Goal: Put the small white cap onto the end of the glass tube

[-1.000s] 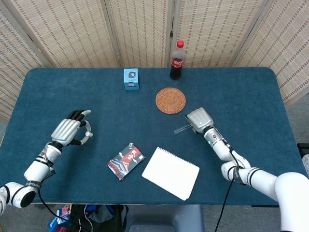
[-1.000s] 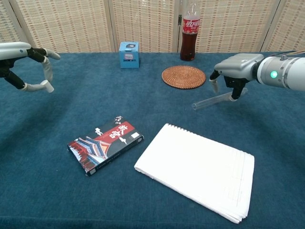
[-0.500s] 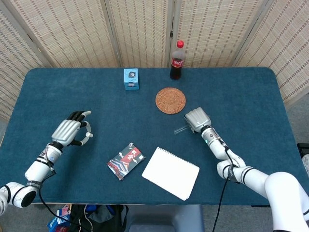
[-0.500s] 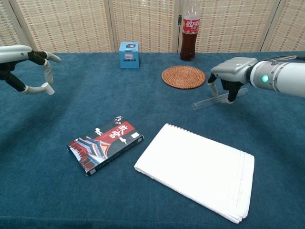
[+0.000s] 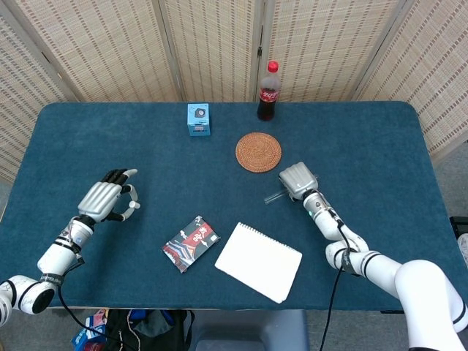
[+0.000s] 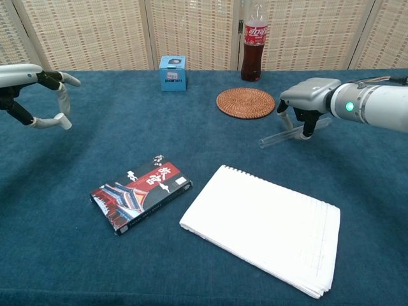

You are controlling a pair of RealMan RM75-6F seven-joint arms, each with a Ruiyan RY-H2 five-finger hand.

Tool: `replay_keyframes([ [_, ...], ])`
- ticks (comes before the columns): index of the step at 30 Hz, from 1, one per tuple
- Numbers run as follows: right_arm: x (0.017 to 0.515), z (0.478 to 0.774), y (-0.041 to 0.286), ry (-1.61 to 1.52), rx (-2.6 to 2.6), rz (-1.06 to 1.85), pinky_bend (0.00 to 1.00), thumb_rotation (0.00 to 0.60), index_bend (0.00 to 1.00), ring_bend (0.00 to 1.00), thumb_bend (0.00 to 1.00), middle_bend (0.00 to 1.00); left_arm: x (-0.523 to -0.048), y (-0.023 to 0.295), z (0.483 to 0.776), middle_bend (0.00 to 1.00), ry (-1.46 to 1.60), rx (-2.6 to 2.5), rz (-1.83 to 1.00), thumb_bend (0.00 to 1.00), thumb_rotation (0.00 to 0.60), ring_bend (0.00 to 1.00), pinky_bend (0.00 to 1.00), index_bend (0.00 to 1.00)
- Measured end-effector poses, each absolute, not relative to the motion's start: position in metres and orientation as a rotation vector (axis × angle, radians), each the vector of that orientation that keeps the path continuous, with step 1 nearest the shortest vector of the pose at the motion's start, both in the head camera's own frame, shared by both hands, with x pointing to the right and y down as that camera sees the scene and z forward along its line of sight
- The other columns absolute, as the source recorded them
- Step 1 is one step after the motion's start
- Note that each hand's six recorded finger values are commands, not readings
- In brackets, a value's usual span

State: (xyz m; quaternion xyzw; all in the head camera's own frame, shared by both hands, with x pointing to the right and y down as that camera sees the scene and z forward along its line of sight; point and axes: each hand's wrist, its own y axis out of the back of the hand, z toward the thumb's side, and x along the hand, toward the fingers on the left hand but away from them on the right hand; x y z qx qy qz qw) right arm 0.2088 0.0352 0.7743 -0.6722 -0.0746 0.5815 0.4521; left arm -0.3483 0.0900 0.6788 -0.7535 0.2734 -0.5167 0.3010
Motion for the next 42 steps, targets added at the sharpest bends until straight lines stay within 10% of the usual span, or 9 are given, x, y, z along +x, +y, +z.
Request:
replay_keyframes([
  [22, 0.205, 0.773, 0.033, -0.222, -1.683, 1.426, 1.00, 0.600, 0.69, 1.00, 0.56, 1.00, -0.354, 0.090, 0.682, 0.05, 0.735, -2.003, -1.384, 0.42, 0.600, 0.00, 0.00, 0.51],
  [42, 0.164, 0.699, 0.024, -0.759, -2.080, 1.131, 1.00, 0.600, 0.84, 1.00, 0.67, 1.00, -0.351, 0.045, 0.618, 0.05, 1.072, -2.109, -1.189, 0.42, 0.600, 0.00, 0.00, 0.51],
])
